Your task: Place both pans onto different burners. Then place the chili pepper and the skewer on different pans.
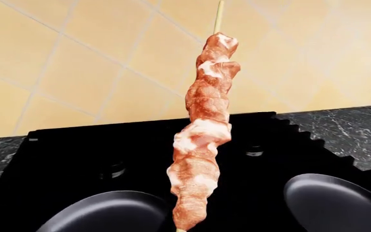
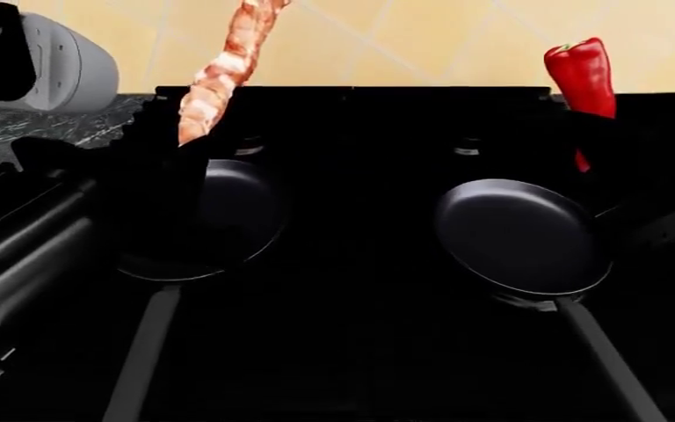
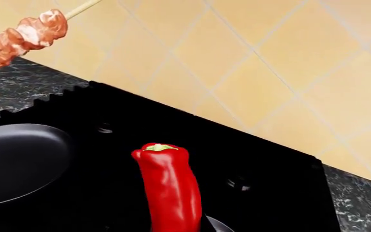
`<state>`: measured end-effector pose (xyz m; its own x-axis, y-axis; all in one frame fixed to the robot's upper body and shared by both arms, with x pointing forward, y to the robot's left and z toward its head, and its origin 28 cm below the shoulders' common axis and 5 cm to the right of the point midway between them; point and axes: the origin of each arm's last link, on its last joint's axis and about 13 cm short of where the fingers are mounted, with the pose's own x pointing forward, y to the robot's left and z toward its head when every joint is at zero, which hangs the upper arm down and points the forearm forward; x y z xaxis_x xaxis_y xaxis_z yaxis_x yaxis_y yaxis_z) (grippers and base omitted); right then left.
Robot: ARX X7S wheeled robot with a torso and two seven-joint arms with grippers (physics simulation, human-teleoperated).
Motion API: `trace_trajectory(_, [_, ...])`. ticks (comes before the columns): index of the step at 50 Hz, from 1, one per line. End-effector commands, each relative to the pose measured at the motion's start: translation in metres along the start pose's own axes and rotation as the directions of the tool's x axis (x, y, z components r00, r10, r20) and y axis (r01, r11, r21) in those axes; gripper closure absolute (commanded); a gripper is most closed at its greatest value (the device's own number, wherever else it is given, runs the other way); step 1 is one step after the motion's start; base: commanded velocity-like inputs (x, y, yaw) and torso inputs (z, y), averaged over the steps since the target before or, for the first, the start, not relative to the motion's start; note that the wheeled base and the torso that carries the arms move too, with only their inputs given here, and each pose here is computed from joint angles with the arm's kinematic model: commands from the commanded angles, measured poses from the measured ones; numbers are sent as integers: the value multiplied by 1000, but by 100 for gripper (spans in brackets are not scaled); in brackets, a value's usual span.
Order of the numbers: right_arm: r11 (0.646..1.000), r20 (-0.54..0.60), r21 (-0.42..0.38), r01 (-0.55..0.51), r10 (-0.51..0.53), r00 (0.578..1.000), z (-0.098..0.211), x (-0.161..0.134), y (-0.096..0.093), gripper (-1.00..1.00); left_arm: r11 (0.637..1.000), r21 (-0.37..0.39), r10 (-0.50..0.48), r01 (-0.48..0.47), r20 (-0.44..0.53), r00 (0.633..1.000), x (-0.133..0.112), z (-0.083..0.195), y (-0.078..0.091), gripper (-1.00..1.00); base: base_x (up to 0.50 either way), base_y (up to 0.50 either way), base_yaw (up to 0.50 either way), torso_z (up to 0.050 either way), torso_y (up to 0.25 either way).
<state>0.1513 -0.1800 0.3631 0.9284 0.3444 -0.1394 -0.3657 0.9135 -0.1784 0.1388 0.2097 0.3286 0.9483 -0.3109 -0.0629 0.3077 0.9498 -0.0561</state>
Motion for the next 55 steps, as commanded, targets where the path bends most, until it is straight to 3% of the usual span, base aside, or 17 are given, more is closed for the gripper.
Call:
trace_trajectory(1, [1000, -10, -25, -19, 19, 1000, -4, 3, 1, 100, 1000, 27, 11, -12, 11, 1000, 0, -5, 1, 100, 0, 0, 0, 0, 0])
trace_trajectory(13, [999, -12, -30, -26, 26, 1000, -4, 4, 1, 100, 999, 31, 17, -17, 3, 1000, 0, -4, 1, 100, 0, 0, 0, 0, 1])
trace_trajectory(22, [999, -15, -31, -35, 35, 999, -4, 7, -2, 100, 993, 101, 67, -54, -126, 990, -4, 17, 6, 100, 0, 0, 0, 1, 0])
trace_trajectory(38, [998, -17, -39, -40, 40, 999, -2, 9, -4, 100, 983, 160, 139, -94, -297, 945, -19, 37, 11, 100, 0, 0, 0, 0, 0])
trace_trajectory(55, [998, -20, -48, -33, 32, 999, 2, 8, -5, 100, 970, 191, 213, -151, -365, 906, -27, 40, 23, 100, 0, 0, 0, 0, 1])
